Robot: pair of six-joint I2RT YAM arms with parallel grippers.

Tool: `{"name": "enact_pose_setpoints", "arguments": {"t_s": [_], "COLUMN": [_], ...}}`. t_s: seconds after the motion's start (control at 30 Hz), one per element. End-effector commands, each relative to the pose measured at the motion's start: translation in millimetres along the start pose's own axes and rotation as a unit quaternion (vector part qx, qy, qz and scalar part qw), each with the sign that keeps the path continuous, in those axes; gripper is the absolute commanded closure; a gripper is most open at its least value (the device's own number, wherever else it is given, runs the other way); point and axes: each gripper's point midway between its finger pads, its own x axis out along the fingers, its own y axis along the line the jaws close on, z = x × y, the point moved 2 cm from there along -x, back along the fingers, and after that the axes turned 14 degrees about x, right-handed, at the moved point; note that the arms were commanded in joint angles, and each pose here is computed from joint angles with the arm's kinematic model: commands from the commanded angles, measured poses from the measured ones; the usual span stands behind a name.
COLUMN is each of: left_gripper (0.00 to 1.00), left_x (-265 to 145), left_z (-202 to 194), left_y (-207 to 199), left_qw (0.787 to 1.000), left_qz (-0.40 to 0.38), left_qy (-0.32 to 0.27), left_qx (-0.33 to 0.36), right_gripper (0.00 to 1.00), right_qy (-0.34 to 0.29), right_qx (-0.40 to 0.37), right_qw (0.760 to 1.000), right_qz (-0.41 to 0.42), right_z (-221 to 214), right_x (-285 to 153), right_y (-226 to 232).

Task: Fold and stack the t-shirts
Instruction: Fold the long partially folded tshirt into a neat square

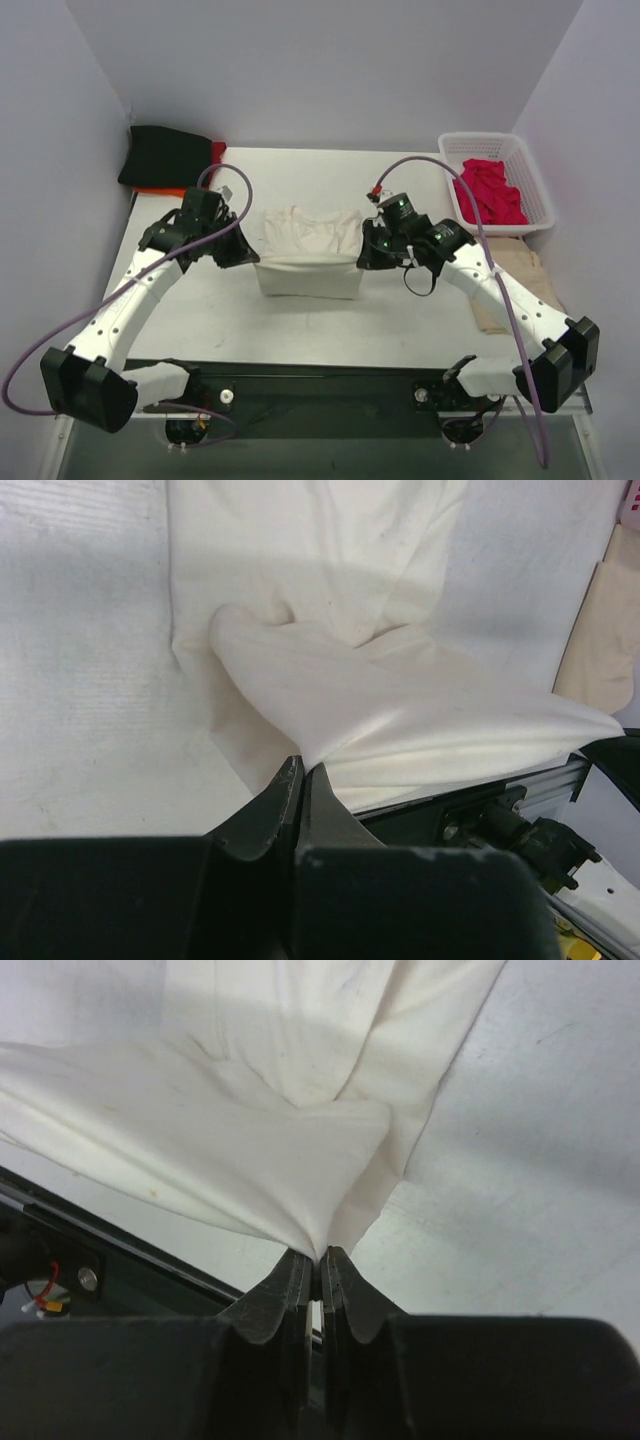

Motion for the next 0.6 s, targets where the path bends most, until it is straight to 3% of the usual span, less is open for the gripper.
{"name": "enact_pose_setpoints", "arguments": {"t_s": [0.0, 0.57], "left_gripper": [1.00, 1.00], "left_x": [1.1, 91.3], "left_z": [38.7, 113.8], "left_y": [14.3, 15.1], "left_qw": [0.996, 0.995], "left_qz": [0.059, 0.087], "left_qy": [-0.052, -0.027], "left_qx": [0.030, 0.041], "right_gripper": [1.00, 1.00], "right_qy": [-0.021, -0.001], "right_qx": [-0.008, 0.027], "right_qw": [0.998, 0.997], "right_qz": [-0.065, -0.077], "right_z": [26.0, 116.7], "right_x": [-8.2, 84.4], "right_y": [-27.0, -23.2]}}
